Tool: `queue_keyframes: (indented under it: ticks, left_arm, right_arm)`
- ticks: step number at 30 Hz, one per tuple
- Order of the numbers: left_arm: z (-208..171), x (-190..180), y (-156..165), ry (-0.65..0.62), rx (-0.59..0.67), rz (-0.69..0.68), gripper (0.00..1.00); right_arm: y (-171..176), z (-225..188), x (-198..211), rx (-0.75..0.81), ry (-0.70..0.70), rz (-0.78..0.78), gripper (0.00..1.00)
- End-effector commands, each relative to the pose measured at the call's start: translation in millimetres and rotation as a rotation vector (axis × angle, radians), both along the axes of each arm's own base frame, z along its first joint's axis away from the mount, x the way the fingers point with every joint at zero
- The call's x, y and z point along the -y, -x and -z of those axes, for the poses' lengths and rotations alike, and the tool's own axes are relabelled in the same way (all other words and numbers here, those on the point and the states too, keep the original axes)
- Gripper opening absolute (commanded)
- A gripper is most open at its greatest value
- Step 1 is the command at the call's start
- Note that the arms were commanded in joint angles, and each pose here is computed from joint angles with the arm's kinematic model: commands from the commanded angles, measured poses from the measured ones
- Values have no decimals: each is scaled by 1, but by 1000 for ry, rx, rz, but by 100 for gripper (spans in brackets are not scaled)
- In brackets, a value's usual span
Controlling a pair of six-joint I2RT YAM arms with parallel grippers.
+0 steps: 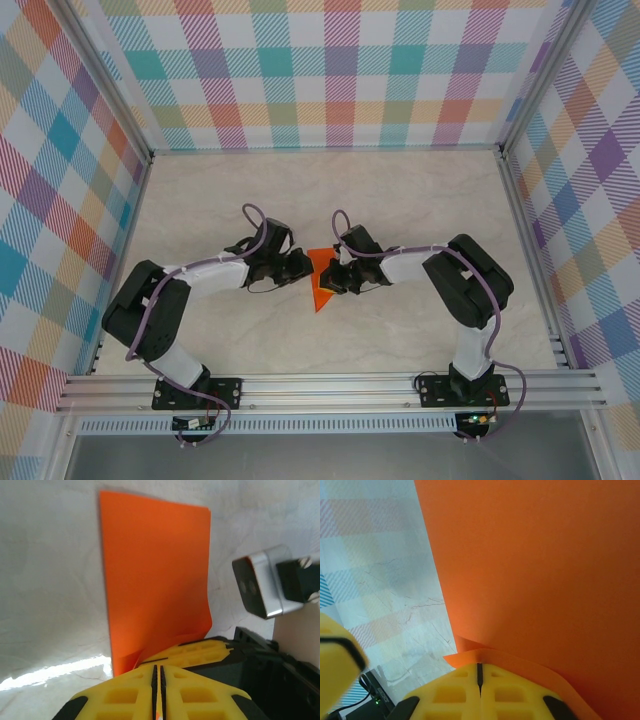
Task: Fold a paper plane with a square sheet of paper (pick it up from the middle)
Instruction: Third fold the triangle at the center of the table.
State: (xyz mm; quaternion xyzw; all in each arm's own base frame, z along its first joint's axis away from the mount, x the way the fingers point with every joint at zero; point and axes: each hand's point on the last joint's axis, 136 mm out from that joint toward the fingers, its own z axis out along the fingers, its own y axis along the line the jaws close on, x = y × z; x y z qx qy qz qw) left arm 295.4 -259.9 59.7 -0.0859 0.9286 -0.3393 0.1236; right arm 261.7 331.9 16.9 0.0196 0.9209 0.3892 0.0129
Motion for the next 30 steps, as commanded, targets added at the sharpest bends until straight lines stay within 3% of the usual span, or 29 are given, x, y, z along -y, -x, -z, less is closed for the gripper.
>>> queue_keyframes:
  ticks: [1, 11, 19, 30]
  left_arm:
    - [8, 13, 9, 29, -31, 36, 10]
    - [32, 18, 12, -18, -89, 42, 1]
    - [43, 5, 11, -107, -98, 7, 1]
    - [68, -17, 21, -253, -139, -12, 0]
  right_arm:
    - [5, 16, 12, -27, 64, 3, 0]
    - [4, 18, 12, -37, 70, 6, 0]
    - [4, 18, 11, -41, 71, 4, 0]
    - [-3, -40, 11, 105, -66, -15, 0]
